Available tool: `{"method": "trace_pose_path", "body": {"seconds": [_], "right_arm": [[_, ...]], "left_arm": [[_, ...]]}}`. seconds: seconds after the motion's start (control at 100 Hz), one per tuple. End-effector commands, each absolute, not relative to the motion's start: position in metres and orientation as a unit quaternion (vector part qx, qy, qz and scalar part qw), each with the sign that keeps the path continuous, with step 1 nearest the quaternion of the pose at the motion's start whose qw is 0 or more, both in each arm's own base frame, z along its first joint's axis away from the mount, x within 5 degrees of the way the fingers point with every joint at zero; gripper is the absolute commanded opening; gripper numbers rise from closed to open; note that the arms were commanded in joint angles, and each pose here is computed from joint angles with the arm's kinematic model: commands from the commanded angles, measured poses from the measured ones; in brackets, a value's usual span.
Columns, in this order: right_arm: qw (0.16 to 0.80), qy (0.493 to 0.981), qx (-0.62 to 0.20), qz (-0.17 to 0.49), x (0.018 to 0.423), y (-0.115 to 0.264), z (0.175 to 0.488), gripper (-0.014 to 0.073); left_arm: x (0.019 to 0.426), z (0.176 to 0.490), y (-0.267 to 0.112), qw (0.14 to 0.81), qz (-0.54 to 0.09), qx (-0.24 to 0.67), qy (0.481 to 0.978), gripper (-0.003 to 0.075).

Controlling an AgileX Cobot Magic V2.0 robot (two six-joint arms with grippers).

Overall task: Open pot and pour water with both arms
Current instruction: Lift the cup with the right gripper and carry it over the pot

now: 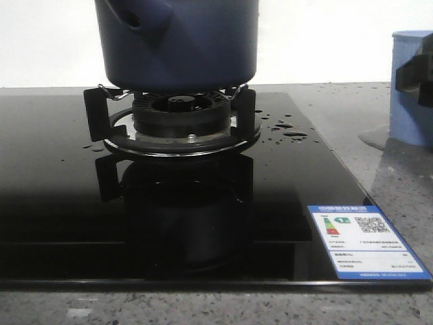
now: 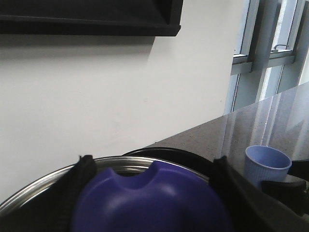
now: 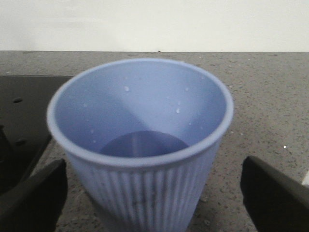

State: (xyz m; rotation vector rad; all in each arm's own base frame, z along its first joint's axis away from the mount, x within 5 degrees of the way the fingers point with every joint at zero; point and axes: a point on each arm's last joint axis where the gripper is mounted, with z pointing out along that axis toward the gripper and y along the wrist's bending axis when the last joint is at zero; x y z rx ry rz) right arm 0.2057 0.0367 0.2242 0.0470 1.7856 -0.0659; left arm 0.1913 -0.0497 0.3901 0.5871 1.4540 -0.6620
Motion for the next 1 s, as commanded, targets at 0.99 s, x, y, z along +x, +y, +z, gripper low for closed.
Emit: {"method": "trace_pose_path", "body": {"seconds": [0.99], "right_arm": [[0.667, 0.745, 0.015, -0.004, 0.251, 0.036, 0.227, 0.0399]], "left_arm": [[0.181, 0.412, -0.058, 0.687, -0.328, 0.263, 0.592, 0.0243]]}}
